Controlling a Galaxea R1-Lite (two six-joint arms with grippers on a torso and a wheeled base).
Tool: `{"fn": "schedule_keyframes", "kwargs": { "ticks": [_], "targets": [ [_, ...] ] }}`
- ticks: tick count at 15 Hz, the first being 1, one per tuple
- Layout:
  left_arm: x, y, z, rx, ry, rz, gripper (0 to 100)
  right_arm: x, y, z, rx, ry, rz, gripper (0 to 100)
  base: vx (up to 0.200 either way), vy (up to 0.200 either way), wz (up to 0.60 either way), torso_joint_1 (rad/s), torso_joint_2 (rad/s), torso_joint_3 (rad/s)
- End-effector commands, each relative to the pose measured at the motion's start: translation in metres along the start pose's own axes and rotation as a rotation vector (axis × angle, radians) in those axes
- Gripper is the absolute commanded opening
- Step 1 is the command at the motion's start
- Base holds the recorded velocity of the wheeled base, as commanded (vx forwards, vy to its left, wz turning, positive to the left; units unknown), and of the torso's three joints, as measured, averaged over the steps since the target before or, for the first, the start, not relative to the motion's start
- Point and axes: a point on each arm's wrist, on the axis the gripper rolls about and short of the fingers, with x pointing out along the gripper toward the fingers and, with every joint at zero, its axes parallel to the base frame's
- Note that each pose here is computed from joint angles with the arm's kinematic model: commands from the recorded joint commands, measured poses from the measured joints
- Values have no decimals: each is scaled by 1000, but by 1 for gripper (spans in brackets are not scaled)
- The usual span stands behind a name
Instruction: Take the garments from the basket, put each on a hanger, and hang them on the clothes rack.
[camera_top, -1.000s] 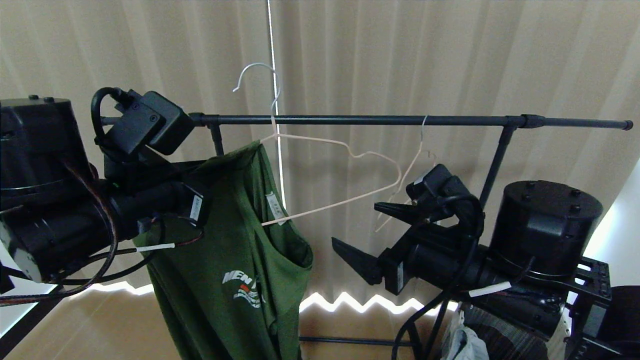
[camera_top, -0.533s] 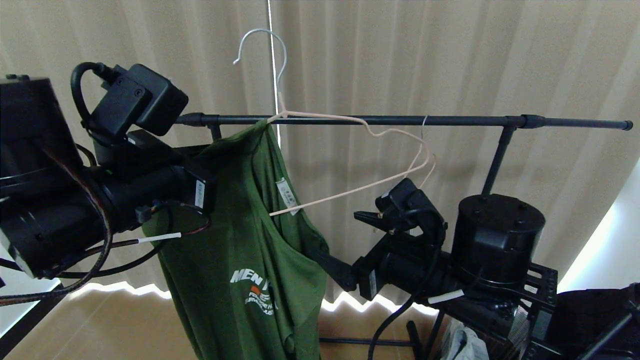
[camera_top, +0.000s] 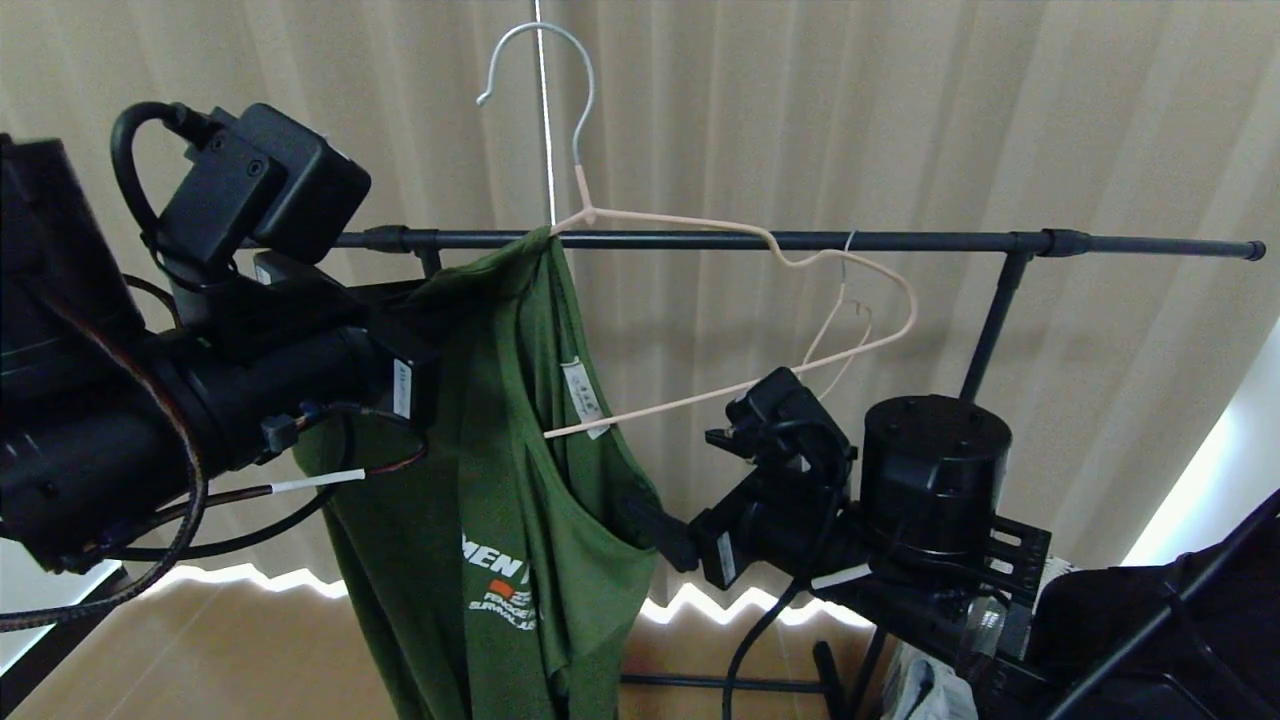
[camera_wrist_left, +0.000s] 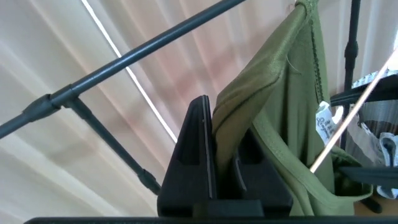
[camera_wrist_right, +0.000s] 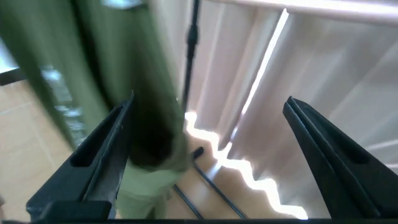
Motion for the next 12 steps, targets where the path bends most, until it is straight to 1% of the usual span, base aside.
{"fn": "schedule_keyframes", "kwargs": {
  "ticks": [1,2,3,5,10,12],
  "targets": [
    [-2,1,3,1,-11,3,0,6,-5,-8,2,25,-18,100,0,0,0,0,0,0],
    [-2,1,3,0,-15,5,0,8,-7,-11,3,36,-25,100,0,0,0,0,0,0],
    [-2,1,4,0,-18,6,0,7,-9,-12,3,42,-30,0,0,0,0,0,0,0],
    [-2,3,7,-2,-33,13,0,6,-12,-12,7,43,-39,0,0,0,0,0,0,0],
    [-1,6,8,-3,-37,26,0,1,-20,-14,10,52,-63,0,0,0,0,0,0,0],
    [-1,6,6,-1,-31,28,0,-15,-31,-10,17,43,-95,0,0,0,0,0,0,0]
  ]
}}
